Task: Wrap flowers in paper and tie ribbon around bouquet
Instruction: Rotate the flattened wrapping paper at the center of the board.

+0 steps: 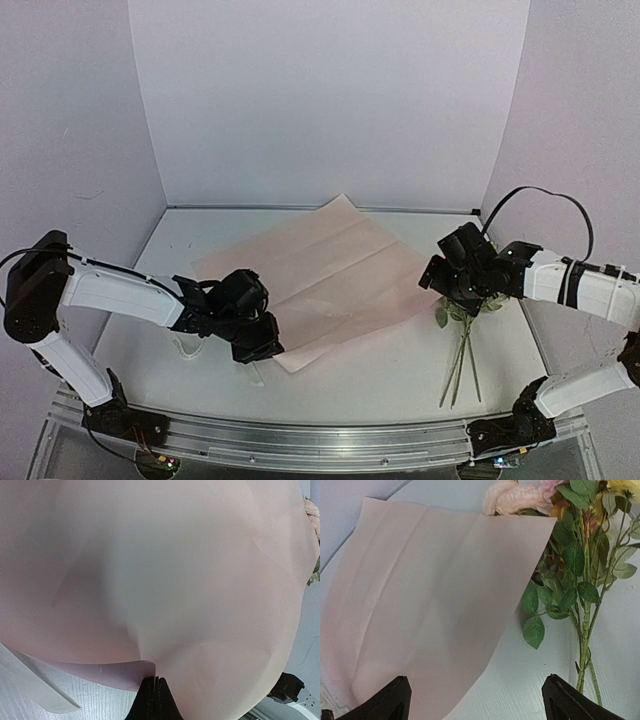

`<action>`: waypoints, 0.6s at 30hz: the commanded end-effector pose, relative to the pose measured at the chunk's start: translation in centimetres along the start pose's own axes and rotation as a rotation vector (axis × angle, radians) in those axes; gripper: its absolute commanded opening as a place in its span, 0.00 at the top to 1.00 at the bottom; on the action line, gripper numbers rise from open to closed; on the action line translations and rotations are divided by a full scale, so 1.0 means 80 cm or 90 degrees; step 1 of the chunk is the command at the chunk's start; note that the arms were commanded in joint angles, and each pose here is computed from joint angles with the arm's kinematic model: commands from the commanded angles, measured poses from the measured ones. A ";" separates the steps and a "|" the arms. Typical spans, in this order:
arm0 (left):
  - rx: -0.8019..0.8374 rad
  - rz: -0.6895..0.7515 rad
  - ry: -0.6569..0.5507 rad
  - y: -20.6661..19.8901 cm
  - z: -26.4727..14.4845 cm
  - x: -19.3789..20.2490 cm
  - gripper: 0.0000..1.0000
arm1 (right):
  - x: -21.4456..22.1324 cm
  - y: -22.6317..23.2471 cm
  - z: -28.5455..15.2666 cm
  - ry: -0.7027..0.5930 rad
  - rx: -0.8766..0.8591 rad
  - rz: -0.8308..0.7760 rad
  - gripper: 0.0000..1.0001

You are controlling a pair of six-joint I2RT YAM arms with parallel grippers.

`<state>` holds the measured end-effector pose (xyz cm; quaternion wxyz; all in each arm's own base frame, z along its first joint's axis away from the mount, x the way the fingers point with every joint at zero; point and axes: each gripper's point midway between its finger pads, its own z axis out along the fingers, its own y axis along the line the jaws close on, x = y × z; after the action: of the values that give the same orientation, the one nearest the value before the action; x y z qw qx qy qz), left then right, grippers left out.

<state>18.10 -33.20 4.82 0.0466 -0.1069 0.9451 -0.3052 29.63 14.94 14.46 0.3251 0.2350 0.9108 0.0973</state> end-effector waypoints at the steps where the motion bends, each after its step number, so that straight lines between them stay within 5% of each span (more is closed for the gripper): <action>1: 0.035 0.022 -0.014 -0.014 -0.013 -0.001 1.00 | 0.009 0.008 0.027 -0.005 -0.031 0.100 0.07; 12: 0.030 0.017 -0.018 -0.003 -0.019 0.001 1.00 | 0.048 0.004 0.104 0.030 -0.007 0.151 0.15; 14: 0.028 0.017 -0.015 -0.002 -0.019 0.003 1.00 | 0.049 0.009 0.113 0.031 -0.008 0.151 0.24; 18: 0.036 0.020 -0.009 -0.005 -0.023 0.007 1.00 | 0.037 0.044 0.127 0.036 -0.027 0.118 0.61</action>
<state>17.56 -32.31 5.10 0.0523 -0.1021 0.9438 -0.3098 32.02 17.26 4.31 0.2707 0.3200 0.9003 0.1176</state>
